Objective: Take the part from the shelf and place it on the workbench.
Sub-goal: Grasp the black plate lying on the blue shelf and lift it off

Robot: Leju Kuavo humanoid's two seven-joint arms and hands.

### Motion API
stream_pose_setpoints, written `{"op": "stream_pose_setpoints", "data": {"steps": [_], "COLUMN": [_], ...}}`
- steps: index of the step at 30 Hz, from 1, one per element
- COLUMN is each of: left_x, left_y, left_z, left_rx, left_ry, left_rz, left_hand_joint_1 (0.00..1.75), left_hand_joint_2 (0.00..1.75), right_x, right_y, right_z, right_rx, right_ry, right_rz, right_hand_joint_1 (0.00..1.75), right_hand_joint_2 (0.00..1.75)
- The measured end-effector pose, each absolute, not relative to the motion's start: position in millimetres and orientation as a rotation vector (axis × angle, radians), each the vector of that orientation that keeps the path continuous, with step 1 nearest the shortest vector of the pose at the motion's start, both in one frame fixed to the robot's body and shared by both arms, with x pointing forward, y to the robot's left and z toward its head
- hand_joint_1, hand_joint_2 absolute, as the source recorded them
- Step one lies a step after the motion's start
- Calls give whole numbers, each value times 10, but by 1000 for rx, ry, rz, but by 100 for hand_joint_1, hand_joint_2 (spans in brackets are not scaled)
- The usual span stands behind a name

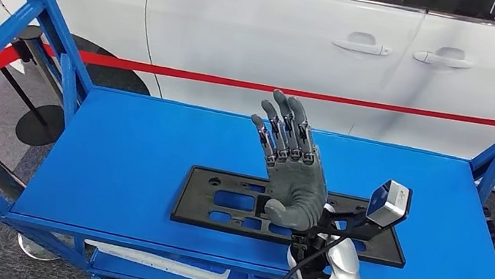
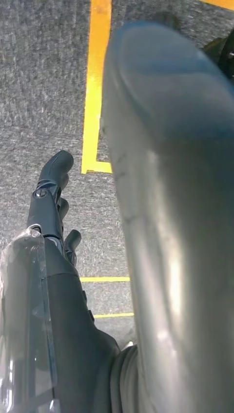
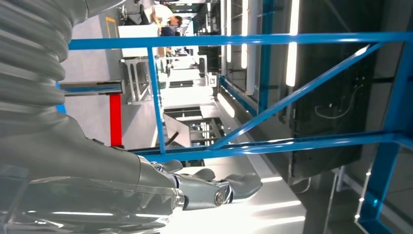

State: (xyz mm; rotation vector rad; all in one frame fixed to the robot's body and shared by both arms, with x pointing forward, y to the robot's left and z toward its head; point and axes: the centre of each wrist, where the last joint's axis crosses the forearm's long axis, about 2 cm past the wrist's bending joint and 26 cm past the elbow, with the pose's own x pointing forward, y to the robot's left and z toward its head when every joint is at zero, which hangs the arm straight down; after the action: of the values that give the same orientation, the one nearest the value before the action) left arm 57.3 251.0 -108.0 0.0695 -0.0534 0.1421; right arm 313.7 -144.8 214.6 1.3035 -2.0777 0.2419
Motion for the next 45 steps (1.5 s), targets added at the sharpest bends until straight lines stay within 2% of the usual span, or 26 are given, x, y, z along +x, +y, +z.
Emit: {"op": "stream_pose_setpoints", "data": {"steps": [19, 23, 45], "left_x": [591, 593, 624], "left_y": [2698, 2727, 2626], "left_z": [-1089, -1090, -1081], "left_rx": [104, 106, 77], "left_ry": [-122, -129, -88], "left_rz": [71, 85, 107], "left_hand_joint_1": [0, 0, 0], "left_hand_joint_2": [0, 0, 0], "right_x": [3059, 3025, 3080], "right_y": [-1500, -1526, -1538], "right_z": [2148, 2112, 2186], "right_rx": [1262, 1262, 1258], "right_ry": [-2106, -2092, -2101], "right_rz": [168, 163, 206], "right_hand_joint_1": [0, 0, 0], "right_hand_joint_2": [175, 0, 0]}}
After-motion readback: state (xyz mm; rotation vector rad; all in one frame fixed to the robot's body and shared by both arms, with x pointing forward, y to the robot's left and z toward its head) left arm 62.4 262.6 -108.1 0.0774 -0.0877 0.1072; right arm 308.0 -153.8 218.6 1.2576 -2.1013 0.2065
